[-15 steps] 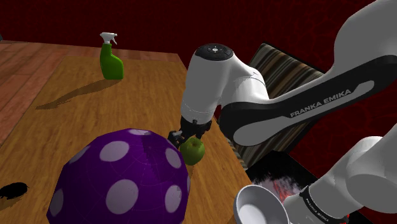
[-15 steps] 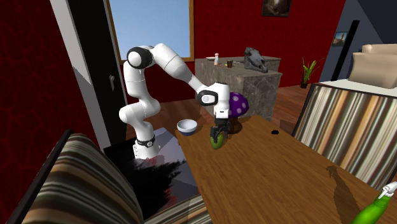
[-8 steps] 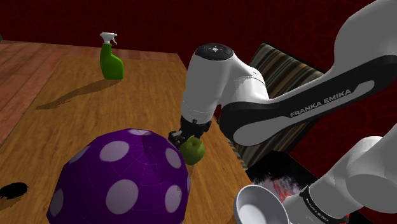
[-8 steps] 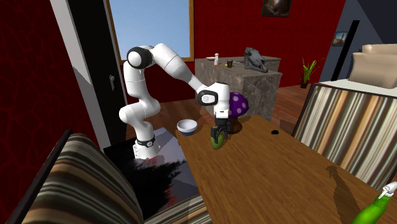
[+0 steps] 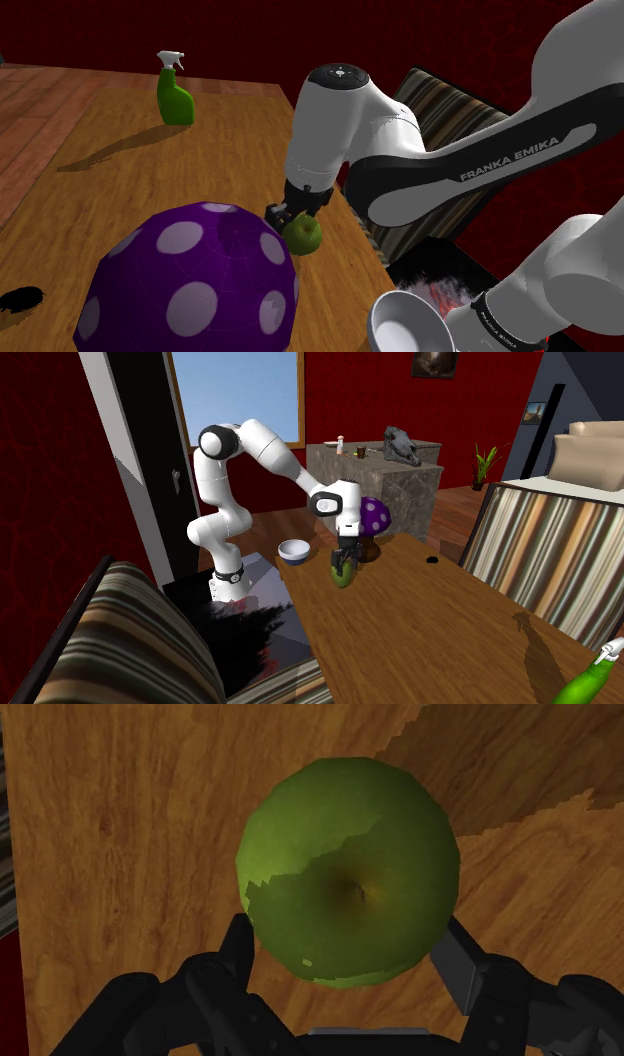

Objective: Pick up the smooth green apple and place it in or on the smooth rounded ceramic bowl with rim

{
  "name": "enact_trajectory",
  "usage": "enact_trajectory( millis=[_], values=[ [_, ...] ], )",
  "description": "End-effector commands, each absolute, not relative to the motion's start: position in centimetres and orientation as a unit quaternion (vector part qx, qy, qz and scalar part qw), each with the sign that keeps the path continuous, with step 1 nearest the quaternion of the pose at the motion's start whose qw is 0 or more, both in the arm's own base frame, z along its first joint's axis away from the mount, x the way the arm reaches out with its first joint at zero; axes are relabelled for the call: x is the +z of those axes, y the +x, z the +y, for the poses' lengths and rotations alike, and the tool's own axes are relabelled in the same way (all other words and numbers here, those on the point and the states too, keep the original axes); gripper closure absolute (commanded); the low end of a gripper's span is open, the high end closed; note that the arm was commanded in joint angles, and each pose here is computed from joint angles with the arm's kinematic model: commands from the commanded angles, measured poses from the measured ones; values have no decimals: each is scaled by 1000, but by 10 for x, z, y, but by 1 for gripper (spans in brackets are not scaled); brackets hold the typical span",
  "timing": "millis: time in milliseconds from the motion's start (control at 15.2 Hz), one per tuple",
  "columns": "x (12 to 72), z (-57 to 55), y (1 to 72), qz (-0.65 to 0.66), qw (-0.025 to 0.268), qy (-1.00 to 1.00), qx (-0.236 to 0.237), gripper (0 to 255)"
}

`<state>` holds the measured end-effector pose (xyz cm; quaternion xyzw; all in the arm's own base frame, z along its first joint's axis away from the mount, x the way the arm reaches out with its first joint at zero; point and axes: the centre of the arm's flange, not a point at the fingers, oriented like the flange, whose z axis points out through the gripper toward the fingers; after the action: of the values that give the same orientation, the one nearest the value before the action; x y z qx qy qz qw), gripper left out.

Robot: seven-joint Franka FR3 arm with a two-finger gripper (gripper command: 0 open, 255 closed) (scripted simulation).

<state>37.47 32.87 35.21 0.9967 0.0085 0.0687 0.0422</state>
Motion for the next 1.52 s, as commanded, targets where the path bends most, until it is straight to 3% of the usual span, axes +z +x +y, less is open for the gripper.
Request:
enact_trajectory(
  millis=[0, 1452],
  values=[
    [361, 329, 375, 9, 42, 997, 68, 255],
    [477, 329, 375, 9, 42, 997, 68, 255]
  ],
)
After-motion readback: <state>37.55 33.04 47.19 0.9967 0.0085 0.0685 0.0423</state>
